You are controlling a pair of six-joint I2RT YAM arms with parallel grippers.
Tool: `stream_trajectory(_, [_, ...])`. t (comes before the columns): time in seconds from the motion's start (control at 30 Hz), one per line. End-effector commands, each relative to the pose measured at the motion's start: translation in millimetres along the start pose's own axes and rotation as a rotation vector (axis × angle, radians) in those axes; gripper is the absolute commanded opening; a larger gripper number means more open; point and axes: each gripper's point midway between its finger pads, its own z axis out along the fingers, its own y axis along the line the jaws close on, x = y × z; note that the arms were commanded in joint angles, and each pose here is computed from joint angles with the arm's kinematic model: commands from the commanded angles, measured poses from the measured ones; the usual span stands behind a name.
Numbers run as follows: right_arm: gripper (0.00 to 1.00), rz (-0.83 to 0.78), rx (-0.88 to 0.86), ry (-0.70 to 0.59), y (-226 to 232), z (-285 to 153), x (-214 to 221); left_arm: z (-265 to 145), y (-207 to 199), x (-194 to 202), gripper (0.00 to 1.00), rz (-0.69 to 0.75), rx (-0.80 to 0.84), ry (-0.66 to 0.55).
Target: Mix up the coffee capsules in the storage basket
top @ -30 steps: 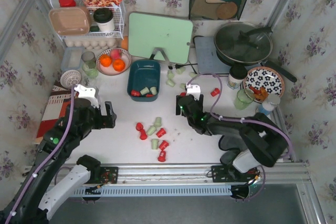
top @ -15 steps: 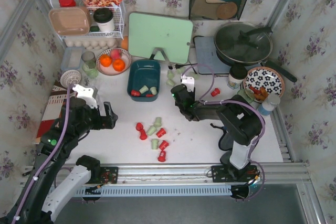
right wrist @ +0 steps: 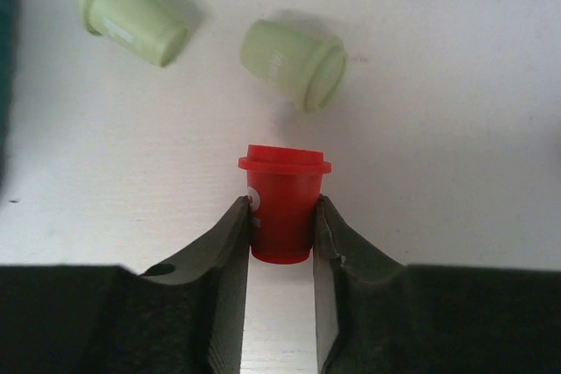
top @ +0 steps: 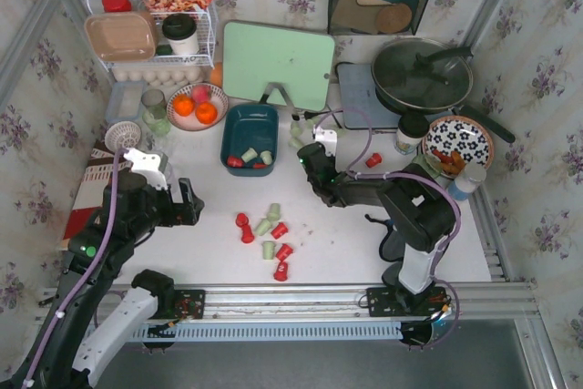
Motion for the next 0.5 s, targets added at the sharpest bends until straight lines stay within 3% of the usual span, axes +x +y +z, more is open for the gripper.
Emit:
stream_trajectory(0.0, [0.19, -0.040, -0.065, -0.059, 20.3, -11.9, -28.4, -0.3, -1.6, -2.3, 0.99, 0.003, 0.010, -0.012])
stream_trajectory(0.27, [0.20, -0.121, -0.237, -0.199, 97.2, -49.4, -79.5, 0.3, -1.4, -1.4, 0.99, 0.003, 0.010, -0.009])
stream_trajectory(0.47, [0.22, -0.109, -0.410, -0.199, 154.9, -51.4, -90.1, 0.5, -0.3, -0.8, 0.99, 0.003, 0.004, -0.007])
